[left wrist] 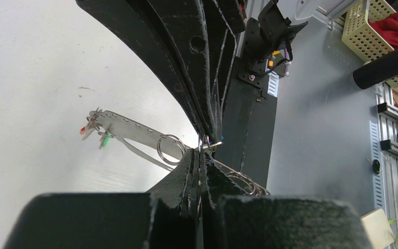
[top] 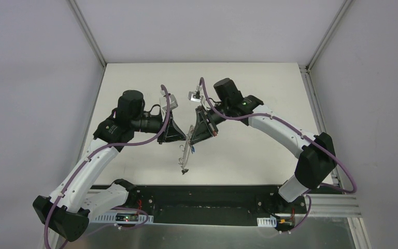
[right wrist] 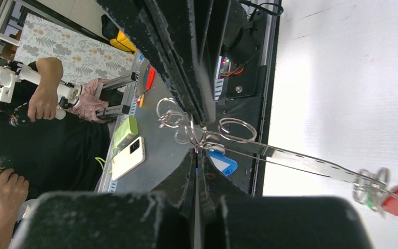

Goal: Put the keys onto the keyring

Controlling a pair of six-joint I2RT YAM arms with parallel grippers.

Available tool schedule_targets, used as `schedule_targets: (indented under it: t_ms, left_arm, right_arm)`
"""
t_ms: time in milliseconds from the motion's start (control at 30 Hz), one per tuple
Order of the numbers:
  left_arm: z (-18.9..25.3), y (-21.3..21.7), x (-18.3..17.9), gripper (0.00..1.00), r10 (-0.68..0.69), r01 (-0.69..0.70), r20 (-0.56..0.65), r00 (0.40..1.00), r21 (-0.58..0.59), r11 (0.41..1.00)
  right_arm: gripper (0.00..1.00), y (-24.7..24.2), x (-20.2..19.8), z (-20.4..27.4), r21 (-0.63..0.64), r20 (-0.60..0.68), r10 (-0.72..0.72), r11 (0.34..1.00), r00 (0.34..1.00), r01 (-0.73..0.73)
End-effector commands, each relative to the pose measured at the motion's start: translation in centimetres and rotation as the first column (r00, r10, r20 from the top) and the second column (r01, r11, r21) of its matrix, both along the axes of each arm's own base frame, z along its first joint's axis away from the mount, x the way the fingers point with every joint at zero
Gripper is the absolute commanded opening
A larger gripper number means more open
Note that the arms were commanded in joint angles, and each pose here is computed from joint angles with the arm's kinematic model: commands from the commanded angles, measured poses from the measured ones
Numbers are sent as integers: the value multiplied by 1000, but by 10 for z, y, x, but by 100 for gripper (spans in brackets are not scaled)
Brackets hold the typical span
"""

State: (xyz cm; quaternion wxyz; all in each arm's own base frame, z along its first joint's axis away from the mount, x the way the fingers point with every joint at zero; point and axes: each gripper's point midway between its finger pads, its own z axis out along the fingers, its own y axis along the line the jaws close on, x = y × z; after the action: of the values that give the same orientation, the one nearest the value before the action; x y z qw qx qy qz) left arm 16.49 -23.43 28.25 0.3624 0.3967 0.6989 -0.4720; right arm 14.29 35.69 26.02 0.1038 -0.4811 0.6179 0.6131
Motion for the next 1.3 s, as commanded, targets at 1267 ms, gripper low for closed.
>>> schedule_targets:
  t_ms: [1267]
  left_arm:
    - [12, 6, -6, 0, -22, 23, 89, 996, -16, 1000]
  right_arm:
    - [0, -13, 25, 29, 86, 57, -76, 994, 995, 71]
